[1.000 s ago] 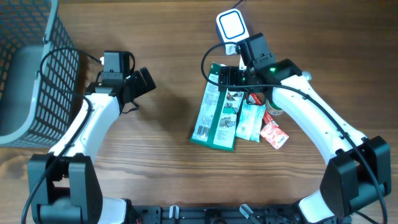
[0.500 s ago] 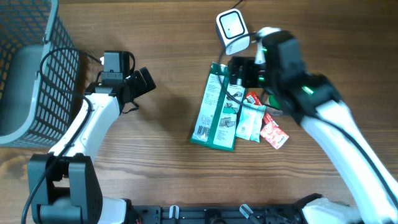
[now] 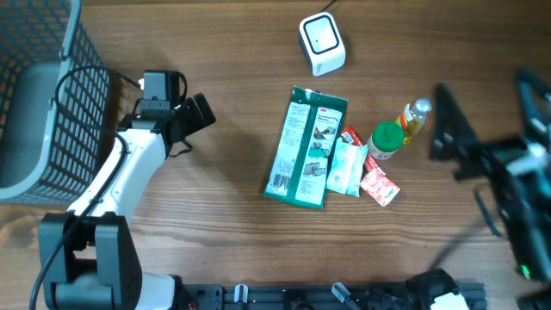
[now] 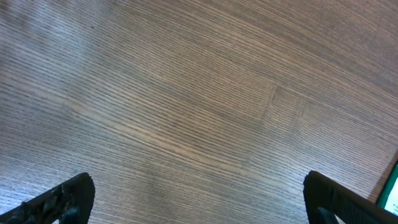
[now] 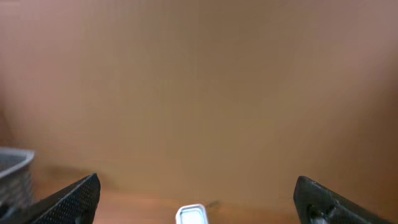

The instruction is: Scan the item barcode

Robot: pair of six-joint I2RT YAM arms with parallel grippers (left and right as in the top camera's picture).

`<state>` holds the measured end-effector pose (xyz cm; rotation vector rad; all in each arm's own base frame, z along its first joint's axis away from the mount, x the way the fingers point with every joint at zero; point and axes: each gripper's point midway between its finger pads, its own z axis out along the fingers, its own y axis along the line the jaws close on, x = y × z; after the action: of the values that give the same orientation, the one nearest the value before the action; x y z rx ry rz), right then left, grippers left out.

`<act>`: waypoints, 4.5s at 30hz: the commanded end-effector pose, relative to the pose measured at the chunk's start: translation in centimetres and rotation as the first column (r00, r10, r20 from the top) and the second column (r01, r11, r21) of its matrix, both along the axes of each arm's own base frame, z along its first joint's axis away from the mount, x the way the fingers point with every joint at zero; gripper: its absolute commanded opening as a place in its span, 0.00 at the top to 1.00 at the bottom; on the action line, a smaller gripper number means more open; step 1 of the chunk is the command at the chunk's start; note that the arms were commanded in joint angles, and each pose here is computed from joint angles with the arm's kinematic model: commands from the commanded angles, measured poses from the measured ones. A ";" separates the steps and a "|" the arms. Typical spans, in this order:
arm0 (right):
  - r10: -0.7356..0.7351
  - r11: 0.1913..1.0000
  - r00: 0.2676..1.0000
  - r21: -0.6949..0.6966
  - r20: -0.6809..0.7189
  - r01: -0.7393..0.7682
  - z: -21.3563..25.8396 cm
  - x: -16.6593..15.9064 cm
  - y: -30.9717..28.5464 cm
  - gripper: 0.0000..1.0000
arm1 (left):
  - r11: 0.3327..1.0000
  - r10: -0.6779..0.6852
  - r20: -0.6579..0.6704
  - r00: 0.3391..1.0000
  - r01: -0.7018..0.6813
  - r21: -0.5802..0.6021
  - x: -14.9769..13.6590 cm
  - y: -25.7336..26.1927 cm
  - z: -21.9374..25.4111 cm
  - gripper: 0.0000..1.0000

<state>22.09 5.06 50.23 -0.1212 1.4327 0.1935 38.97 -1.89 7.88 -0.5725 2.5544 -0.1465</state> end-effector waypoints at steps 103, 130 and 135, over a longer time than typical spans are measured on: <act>-0.038 0.998 0.992 -0.056 -0.120 0.031 -32.6 2.3 -1.0 0.00 | 1.000 0.012 0.118 0.993 -0.012 -0.002 -0.1 0.5 4.8 0.00; -0.038 0.998 0.992 -0.056 -0.121 0.031 -32.6 2.3 -1.0 0.00 | 0.998 0.039 0.854 0.520 0.016 -0.055 -24.6 1.9 30.9 0.00; -0.038 0.998 0.992 -0.056 -0.121 0.032 -32.6 2.3 -1.1 0.00 | 0.999 0.032 0.671 0.741 -0.007 -0.040 -27.2 2.2 21.7 0.00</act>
<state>24.37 4.19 17.43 -0.1543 1.5682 0.1250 12.76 -0.05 33.68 -0.4142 1.7216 -0.3677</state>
